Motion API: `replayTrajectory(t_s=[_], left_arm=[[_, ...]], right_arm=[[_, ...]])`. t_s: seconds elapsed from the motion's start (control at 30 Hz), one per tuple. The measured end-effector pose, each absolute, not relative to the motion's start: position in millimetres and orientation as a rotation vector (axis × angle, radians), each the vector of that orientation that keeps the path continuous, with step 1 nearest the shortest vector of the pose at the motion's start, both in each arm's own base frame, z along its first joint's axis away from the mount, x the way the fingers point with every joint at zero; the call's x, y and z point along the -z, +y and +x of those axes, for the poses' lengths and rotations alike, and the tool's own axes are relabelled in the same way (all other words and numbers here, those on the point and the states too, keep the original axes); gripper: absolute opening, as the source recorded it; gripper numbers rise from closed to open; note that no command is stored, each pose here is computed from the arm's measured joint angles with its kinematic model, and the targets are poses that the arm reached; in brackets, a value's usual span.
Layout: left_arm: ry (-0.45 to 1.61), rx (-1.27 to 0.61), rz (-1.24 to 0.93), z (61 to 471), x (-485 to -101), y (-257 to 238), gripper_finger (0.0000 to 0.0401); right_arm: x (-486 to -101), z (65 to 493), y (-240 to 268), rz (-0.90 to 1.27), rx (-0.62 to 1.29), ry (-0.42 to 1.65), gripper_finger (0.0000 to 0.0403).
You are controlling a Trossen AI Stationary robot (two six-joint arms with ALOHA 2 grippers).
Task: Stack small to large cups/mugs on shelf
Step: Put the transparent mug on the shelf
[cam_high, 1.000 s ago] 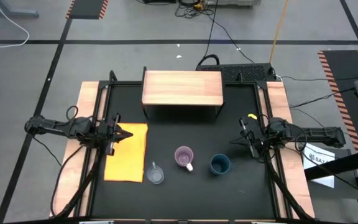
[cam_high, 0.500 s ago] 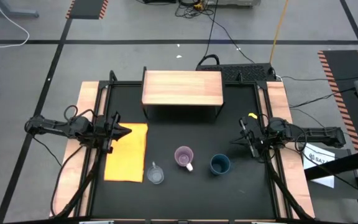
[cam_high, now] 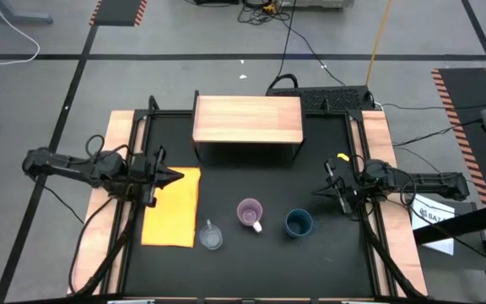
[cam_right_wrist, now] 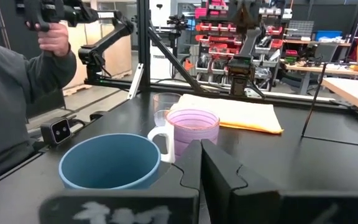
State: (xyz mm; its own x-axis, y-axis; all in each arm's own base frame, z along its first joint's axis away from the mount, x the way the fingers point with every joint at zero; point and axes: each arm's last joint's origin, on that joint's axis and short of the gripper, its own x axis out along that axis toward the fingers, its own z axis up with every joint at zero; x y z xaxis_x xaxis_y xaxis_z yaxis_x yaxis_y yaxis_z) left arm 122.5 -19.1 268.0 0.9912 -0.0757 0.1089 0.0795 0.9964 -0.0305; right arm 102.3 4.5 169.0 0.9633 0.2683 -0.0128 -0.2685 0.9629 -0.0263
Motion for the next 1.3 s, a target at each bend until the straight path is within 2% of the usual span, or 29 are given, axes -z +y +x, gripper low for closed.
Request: replayTrajectory(t_s=[0.2,0.77,0.97,1.3], left_arm=[[-0.142,0.099,0.015,135,-279,-22,0.0],[-0.077,0.161,-0.068,167,-266,-30,0.0],[-0.077,0.269,-0.088,173,-263,-41,0.0],[-0.08,0.281,-0.047,169,-262,-62,0.0]], right_arm=[[-169,102,4,-0.001,-0.271,0.017,0.0],[-168,102,4,-0.006,-0.272,0.025,0.0],[-168,102,4,-0.006,-0.272,0.025,0.0],[-168,102,4,-0.003,-0.272,0.026,0.0]])
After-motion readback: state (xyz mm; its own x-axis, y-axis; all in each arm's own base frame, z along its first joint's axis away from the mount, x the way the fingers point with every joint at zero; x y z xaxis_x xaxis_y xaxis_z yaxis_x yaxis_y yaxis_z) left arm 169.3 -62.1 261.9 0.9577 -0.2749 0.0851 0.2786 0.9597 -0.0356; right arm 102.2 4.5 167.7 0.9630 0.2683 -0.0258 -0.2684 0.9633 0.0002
